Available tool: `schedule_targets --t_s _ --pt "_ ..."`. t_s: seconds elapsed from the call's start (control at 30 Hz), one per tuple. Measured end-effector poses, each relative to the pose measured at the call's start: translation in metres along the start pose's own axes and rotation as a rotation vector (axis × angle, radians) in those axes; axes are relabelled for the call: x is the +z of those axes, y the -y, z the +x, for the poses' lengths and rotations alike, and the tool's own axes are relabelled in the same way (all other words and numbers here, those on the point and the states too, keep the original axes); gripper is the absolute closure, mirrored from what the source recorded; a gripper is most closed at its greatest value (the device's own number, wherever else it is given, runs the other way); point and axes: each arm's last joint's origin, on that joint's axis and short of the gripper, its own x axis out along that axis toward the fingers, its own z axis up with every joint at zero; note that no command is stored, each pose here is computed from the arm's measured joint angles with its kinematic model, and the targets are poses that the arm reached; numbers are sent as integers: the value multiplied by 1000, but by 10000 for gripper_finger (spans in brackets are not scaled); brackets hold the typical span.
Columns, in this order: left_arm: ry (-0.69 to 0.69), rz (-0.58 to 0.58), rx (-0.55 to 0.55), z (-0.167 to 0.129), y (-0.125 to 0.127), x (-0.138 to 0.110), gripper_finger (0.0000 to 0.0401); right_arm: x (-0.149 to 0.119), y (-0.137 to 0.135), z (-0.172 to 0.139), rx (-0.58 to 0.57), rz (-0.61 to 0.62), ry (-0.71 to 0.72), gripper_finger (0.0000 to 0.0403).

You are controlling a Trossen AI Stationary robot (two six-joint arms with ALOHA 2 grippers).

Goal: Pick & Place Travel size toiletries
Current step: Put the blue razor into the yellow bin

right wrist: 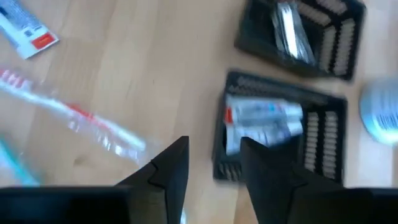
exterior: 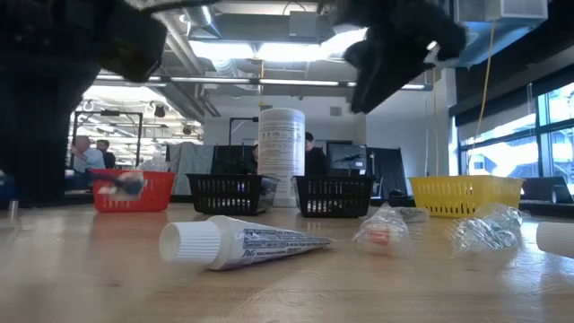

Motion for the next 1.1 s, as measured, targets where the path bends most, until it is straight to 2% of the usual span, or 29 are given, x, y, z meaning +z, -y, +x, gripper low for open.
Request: schedule_targets --t_s 0.13,0.23,0.33,0.47,0.57,0.7,0.83,1.0,1.1 --pt "108 64 6 -22 -8 17 366 -13 9 -42 -9 102 26 270" --pt "221 129 0 -40 -14 32 365 -24 11 -69 -14 162 145 279" --pt "344 208 -33 -63 -18 45 365 -42 7 -77 25 181 286 286" --pt "476 334 -43 -88 -25 61 365 -71 0 -69 106 193 469 289" --pt "560 431 -25 -100 -28 73 365 -84 -4 -57 100 216 630 284" --pt "628 506 -36 -101 -25 95 365 -94 -9 -40 86 236 798 274" --pt "698 588 -86 -99 -18 116 364 -101 -13 -21 98 301 847 266" --pt "857 673 -219 -108 -7 143 364 -99 -18 -5 109 294 812 264" --pt "921 717 -312 -112 -3 156 364 -93 -20 -1 117 298 858 266"
